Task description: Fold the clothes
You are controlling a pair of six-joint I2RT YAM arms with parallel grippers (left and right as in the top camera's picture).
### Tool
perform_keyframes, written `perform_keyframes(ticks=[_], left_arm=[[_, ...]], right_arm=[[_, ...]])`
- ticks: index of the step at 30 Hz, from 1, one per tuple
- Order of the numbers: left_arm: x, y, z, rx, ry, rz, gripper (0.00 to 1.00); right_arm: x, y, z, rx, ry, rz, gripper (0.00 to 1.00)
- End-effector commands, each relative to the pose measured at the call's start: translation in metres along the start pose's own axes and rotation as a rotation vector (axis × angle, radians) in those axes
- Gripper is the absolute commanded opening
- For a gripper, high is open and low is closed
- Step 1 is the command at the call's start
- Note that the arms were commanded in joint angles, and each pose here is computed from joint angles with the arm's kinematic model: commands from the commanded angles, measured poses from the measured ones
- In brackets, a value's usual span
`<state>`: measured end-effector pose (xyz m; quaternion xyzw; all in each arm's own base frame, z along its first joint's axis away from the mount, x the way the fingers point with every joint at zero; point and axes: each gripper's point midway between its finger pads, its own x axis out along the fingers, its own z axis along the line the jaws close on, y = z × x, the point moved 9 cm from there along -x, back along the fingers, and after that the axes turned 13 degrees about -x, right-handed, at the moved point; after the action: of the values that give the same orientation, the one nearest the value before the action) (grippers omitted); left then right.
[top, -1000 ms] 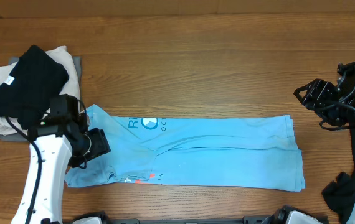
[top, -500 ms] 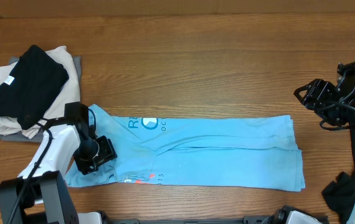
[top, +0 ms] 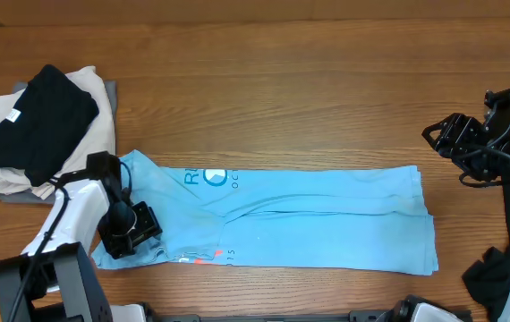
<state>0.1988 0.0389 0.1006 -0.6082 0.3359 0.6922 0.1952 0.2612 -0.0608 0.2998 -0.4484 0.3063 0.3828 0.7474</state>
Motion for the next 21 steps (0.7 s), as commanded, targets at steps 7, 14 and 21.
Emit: perform_keyframes(ticks=[7, 14, 21], left_arm=[[0.008, 0.0, 0.005, 0.019, 0.055, 0.035, 0.68], [0.016, 0.006, 0.003, 0.03, 0.079, 0.059, 0.36], [0.01, 0.007, -0.004, 0.08, 0.148, 0.088, 0.07]], right_arm=[[0.0, -0.003, 0.002, -0.013, -0.002, -0.015, 0.66], [0.0, -0.004, 0.002, -0.017, -0.002, -0.022, 0.66], [0.0, -0.004, 0.002, -0.017, -0.002, -0.022, 0.66]])
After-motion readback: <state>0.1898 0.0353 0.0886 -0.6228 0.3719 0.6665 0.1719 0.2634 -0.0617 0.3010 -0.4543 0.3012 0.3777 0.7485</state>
